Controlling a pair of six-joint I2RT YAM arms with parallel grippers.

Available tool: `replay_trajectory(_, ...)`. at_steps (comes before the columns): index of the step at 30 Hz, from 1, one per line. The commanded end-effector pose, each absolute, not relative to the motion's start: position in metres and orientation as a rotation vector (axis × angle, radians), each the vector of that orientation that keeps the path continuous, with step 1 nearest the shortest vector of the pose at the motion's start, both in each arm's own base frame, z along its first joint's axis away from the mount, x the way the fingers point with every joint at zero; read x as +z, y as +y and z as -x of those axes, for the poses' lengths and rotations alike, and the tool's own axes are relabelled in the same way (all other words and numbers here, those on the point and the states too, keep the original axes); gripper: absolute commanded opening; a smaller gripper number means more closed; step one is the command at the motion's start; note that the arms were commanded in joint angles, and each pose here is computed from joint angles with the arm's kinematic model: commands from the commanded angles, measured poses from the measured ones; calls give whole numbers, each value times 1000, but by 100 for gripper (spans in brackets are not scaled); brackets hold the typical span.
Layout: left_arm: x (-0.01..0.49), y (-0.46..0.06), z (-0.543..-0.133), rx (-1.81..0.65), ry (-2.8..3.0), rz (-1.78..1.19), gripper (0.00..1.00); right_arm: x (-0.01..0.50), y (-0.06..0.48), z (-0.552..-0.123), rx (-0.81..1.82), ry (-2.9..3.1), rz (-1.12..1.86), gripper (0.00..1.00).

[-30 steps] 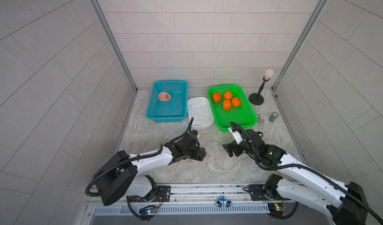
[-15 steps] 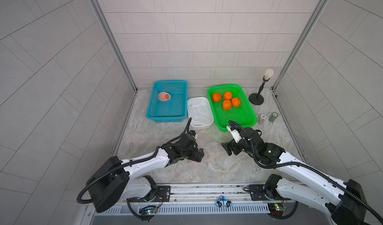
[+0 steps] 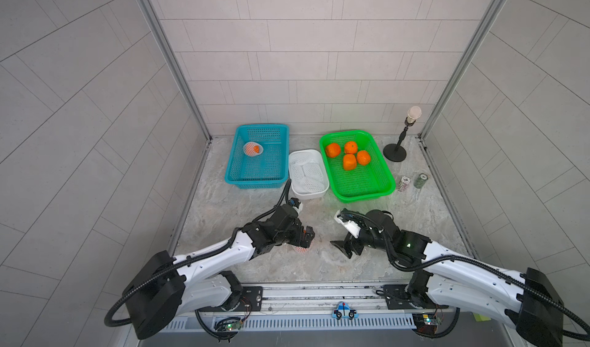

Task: Remove foam nets from oranges
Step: Place the orange at the center of the board, then remove the foam net from the orange.

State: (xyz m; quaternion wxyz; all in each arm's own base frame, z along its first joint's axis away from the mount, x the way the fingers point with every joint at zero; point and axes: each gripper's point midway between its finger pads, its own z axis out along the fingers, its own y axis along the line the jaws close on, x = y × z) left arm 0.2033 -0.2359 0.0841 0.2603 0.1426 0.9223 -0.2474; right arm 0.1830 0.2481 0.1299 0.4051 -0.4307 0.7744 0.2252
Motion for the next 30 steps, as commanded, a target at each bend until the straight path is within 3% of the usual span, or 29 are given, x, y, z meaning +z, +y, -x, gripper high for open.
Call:
replay_trajectory(1,104,-238,-211,-700,2424,-338,100,143,270,-176,598,1762,1217,98)
replay_trajectory(9,125,-219,-217,-819,2339,-131,98,131,296,-167,707,1652,1277,100)
replay_trajectory(20,112,-179,-202,-976,2391,209,96,120,327,-177,759,1634,1297,100)
replay_trajectory(30,101,-172,-199,-1011,2417,271,96,105,349,-192,766,1646,1302,100)
